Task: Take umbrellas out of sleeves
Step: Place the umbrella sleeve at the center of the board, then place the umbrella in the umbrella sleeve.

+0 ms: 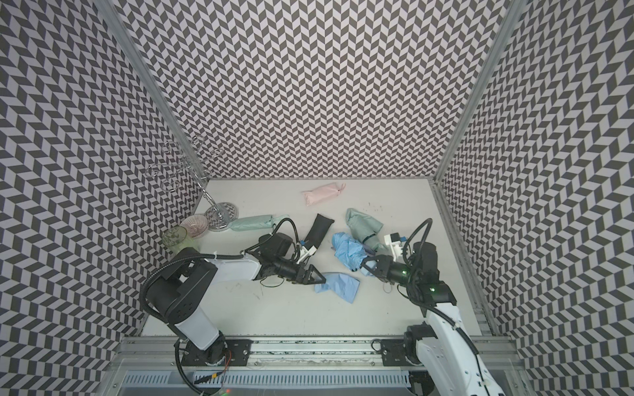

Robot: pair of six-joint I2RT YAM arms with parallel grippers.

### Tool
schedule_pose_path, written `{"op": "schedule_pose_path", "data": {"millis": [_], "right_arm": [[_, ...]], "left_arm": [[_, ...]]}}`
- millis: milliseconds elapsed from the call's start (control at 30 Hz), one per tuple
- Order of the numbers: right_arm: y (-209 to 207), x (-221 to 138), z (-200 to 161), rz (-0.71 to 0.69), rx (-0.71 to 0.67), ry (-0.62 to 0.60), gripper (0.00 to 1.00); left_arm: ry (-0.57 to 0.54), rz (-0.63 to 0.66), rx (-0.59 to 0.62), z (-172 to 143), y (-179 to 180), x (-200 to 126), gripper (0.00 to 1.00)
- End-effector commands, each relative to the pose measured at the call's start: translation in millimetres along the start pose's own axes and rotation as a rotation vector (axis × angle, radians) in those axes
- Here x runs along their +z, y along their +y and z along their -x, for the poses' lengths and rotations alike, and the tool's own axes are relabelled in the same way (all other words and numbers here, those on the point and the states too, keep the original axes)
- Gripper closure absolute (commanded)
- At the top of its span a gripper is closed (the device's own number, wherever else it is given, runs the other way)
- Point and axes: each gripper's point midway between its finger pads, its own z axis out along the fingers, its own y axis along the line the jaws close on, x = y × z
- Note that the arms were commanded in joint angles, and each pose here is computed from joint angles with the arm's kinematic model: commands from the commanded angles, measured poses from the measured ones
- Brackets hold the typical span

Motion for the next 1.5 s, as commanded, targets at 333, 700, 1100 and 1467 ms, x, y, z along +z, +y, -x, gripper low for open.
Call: {"op": "schedule_pose_path", "data": {"millis": [333, 700, 1100, 1467], "right_arm": [[-5, 16, -31, 0.056, -0.096, 0.108, 1.00], [-45, 38, -71, -0.058, -0.136, 0.244, 1.00], [-119, 39, -67, -0.342, -0.059, 0.139, 1.00], [-125, 26, -44, -0.476, -0.027, 0.032, 0.38]], "left_arm": [[-0.093, 0.151, 0.026, 19, 6, -38, 0.00], [-0.281, 0.208, 0.060, 59, 0, -102, 0.00], [-0.342, 0.221, 0.076, 68, -4, -118, 0.00], [-0.348, 0.234, 0.069, 66, 1, -125, 0.00]]}}
